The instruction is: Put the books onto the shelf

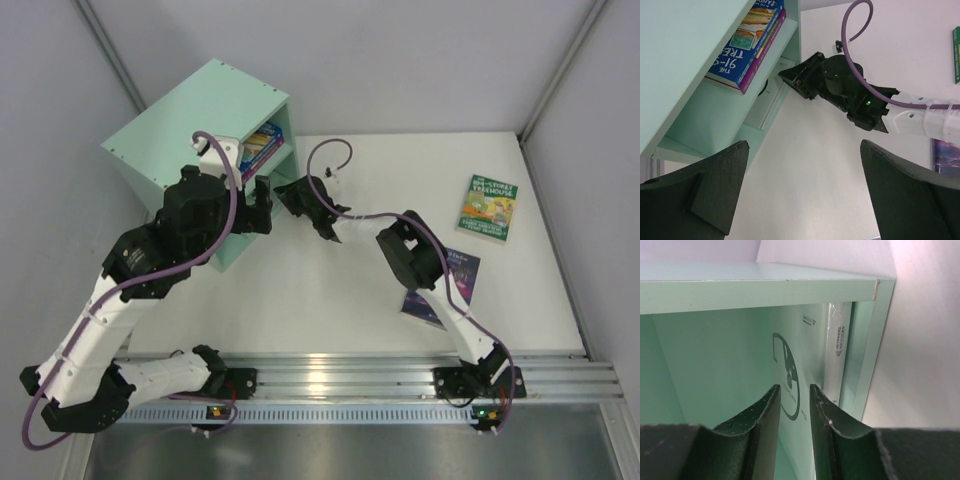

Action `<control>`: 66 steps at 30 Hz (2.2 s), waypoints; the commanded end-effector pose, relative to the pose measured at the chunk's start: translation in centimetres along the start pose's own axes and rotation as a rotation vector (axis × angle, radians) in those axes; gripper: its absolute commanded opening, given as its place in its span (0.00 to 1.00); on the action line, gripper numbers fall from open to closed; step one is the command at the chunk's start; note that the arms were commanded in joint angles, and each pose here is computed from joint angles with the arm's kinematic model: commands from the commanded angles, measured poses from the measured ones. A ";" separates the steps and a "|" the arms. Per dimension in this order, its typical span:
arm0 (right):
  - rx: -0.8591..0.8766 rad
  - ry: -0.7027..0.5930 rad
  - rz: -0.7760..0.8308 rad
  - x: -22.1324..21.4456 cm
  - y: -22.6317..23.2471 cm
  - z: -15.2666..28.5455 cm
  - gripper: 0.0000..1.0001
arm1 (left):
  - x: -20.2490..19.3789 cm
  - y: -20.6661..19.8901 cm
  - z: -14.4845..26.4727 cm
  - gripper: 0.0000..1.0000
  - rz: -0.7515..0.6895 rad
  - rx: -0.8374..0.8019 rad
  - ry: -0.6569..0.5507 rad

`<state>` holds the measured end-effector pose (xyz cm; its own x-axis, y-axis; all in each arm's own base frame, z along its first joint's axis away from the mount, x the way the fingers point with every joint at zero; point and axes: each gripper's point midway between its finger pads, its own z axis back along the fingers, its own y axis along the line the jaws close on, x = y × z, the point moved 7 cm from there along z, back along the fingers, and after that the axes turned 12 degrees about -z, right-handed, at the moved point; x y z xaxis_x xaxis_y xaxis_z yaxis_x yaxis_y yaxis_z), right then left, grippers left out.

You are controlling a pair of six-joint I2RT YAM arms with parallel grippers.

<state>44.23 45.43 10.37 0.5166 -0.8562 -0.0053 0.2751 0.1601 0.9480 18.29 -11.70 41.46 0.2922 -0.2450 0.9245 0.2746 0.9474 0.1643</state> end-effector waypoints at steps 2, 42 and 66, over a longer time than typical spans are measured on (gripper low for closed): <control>0.070 0.010 -0.008 -1.1 2.3 0.1 0.29 | 0.8 0.3 0.0 0.99 0.021 0.017 -0.054; 0.182 -0.087 0.417 22.4 0.5 37.2 0.24 | -18.9 -6.9 -24.2 0.00 -0.915 0.227 0.641; 0.243 -0.078 0.307 25.9 -1.4 38.0 0.23 | -24.2 -0.3 -27.2 0.00 -0.854 0.270 0.814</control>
<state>26.07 4.85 19.80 0.5021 -0.8255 0.2577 -0.0099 0.2925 0.9562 35.46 -11.62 10.13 0.6313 -0.7755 -0.0072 0.4984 0.3986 0.7699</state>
